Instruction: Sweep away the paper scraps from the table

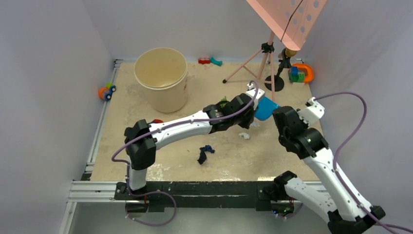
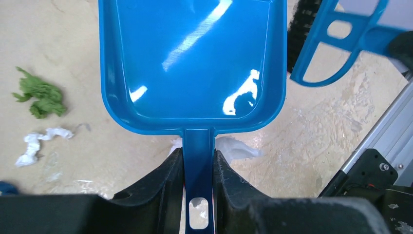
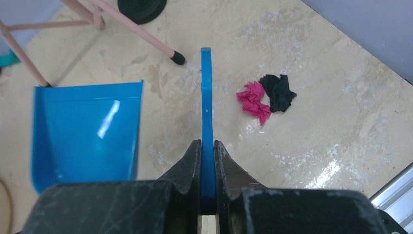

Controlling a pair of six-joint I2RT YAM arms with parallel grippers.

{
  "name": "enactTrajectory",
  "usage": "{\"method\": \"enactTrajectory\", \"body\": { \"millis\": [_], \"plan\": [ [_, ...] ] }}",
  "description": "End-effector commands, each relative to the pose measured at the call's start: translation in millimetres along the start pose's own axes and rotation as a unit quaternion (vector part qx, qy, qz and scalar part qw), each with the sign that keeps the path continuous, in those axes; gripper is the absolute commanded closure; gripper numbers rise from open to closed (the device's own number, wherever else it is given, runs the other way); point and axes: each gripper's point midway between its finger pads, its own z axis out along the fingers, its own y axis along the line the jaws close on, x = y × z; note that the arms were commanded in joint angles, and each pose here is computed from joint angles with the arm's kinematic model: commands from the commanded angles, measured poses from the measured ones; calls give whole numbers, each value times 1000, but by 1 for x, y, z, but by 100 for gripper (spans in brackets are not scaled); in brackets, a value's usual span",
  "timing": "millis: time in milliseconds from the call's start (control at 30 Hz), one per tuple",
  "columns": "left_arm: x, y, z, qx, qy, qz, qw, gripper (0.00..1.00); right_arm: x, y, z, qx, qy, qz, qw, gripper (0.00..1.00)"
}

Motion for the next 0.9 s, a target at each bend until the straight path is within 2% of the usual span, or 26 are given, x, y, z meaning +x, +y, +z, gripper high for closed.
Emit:
{"method": "enactTrajectory", "body": {
  "millis": [0, 100, 300, 433, 533, 633, 700, 767, 867],
  "plan": [
    [20, 18, -11, -17, 32, -1, 999, 85, -3, 16, 5, 11, 9, -13, 1000, 100],
    [36, 35, -18, -48, 46, -10, 998, 85, -3, 23, 17, 24, 3, -67, 997, 100],
    [73, 65, -33, -89, 67, -21, 994, 84, 3, -11, 56, 171, 14, -120, 978, 100],
    [91, 74, -44, -94, 73, -31, 992, 83, -13, -16, 69, 191, -6, -149, 970, 100],
    [94, 73, -51, -84, 68, -36, 993, 83, -15, -29, 74, 249, -14, -208, 946, 100],
    [100, 76, -56, -86, 71, -35, 993, 83, 3, -32, 87, 307, 9, -260, 915, 100],
    [104, 79, -60, -86, 70, -27, 993, 82, 31, -21, 100, 297, 53, -317, 899, 100],
    [109, 82, -63, -86, 70, -17, 994, 82, 75, 3, 113, 225, 128, -363, 895, 100],
    [117, 96, -69, -111, 69, -16, 991, 82, 118, 47, 115, 92, 197, -338, 916, 100]
  ]
}}
